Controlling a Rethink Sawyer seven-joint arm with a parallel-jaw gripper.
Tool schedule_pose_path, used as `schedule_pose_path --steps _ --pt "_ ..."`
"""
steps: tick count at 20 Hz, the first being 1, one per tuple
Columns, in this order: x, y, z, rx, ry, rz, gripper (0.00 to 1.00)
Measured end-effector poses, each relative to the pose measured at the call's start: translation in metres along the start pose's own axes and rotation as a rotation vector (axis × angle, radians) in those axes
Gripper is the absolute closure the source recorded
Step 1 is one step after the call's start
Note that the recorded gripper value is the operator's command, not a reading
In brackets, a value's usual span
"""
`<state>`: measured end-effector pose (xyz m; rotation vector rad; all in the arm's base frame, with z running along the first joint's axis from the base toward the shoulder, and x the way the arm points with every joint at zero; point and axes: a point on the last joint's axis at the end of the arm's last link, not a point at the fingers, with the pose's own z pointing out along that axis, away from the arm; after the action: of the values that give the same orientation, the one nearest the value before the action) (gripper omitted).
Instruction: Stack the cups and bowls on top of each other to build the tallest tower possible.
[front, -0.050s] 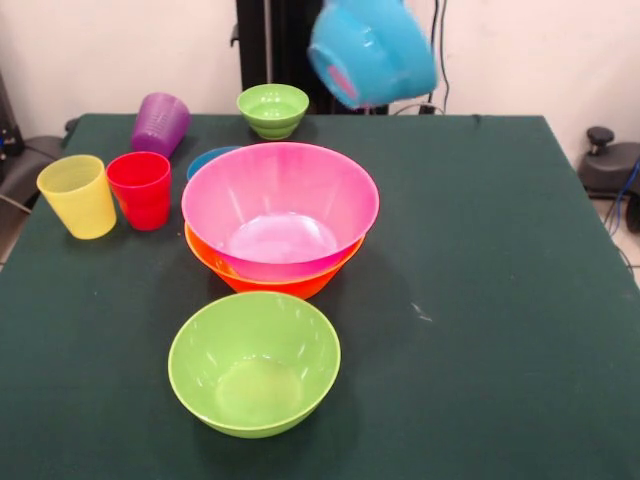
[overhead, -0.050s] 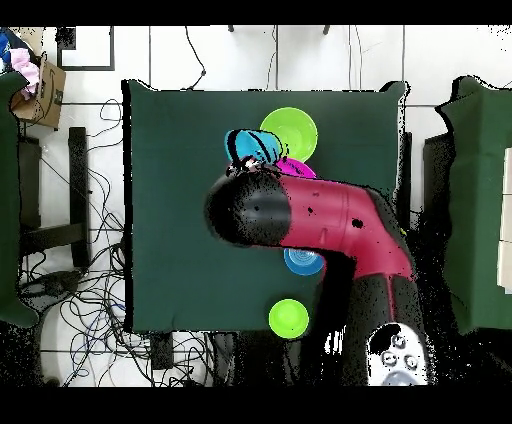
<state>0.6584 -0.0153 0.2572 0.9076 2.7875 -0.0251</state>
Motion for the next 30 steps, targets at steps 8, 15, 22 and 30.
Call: schedule_pose_path --steps 8,15,22,30 --pt "-0.025 -0.033 0.067 0.007 -0.051 -0.094 1.0" --pt "-0.015 -0.048 0.124 0.002 -0.031 -0.151 1.0" --pt "0.003 -0.047 0.15 0.0 0.009 -0.192 0.0" --pt "0.009 -0.039 0.155 -0.008 0.012 -0.226 0.0"
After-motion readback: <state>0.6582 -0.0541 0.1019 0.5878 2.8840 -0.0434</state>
